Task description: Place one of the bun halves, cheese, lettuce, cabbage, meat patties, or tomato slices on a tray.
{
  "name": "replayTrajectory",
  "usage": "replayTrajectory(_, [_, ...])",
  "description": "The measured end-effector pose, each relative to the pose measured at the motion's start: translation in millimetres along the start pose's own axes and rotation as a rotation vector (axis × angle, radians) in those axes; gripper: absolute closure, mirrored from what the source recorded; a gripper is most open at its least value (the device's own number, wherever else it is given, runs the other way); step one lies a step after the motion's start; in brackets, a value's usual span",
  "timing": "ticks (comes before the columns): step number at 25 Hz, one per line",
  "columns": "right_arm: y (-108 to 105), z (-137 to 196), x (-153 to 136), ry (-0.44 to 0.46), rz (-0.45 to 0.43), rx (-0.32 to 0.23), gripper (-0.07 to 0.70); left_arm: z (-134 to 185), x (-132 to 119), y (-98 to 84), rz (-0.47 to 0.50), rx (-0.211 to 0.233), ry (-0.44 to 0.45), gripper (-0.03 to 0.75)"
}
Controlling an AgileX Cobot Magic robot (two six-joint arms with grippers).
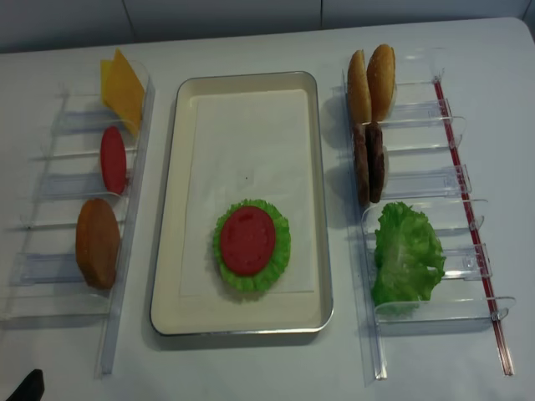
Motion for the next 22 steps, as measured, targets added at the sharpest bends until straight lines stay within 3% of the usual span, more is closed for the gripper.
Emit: replayTrajectory(22, [0.0,0.0,0.0,0.000,0.000,0.000,0.089,0.0,0.0,0.0,0.000,0.000,0.000,0.252])
Point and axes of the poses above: a point on each arm's last joint axis where the gripper is mounted, x pointing back along that axis away from the gripper, y along the wrist's bending axis when the last joint is at zero, z = x × y, the point moved 1 cm from there along -x, pointing out along that axis toward the gripper, and after that the axes turned 8 degrees about -x, right-handed, at the moved point
